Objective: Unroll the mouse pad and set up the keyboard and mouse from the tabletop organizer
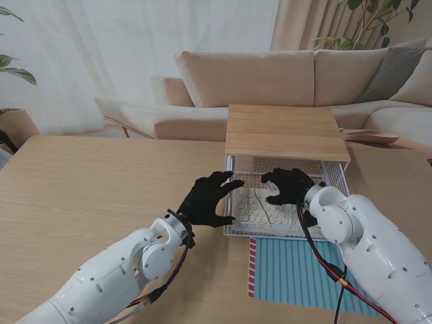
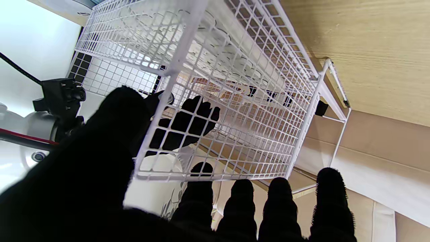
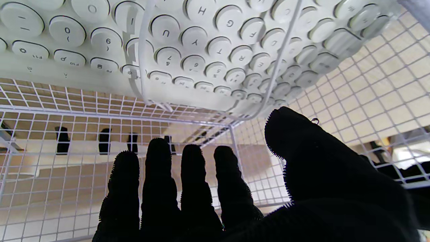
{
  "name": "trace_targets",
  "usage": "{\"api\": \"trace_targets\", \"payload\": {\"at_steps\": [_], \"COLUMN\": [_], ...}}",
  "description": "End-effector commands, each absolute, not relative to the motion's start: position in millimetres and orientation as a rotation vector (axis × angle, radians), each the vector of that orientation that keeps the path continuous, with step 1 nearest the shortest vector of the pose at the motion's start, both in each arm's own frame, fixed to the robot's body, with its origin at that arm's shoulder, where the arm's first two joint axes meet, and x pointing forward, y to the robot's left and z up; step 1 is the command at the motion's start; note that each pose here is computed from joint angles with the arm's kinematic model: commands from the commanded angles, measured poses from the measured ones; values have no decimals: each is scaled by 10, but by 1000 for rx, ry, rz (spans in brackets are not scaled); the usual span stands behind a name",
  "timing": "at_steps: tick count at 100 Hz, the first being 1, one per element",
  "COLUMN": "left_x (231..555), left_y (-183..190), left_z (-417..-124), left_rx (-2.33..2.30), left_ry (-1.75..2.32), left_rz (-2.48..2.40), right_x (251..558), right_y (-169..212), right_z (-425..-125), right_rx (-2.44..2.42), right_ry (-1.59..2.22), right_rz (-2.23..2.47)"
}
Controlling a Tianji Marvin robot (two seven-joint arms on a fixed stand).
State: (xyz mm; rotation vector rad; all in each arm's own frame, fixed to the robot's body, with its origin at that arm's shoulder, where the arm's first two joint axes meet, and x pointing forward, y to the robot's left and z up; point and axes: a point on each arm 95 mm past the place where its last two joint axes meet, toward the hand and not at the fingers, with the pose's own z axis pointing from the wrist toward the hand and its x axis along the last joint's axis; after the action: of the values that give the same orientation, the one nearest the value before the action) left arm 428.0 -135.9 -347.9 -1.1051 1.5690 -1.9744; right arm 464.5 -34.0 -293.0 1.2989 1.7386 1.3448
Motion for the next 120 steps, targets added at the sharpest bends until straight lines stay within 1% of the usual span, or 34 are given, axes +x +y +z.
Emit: {"api": "trace_targets", "payload": {"at_steps": [1,81,120], "left_x": [4270,4273,4278], "left_y": [-1400,-1447,-1436], "left_z": [-3513,-3576,-3605], "left_rx": [-1130,-1183,-1195], "left_ry": [1580,1594,1606], "left_rz": [-1968,-1933,-1926], "right_x": [4691,5156,5177], "right_y": [-320,-282,-285], "right_z": [-2954,-3223,-3313], "right_rx": [1331,1523,1535], "right_ry": [1737,1647,1720], "right_rz": [1330,1261,1171]}}
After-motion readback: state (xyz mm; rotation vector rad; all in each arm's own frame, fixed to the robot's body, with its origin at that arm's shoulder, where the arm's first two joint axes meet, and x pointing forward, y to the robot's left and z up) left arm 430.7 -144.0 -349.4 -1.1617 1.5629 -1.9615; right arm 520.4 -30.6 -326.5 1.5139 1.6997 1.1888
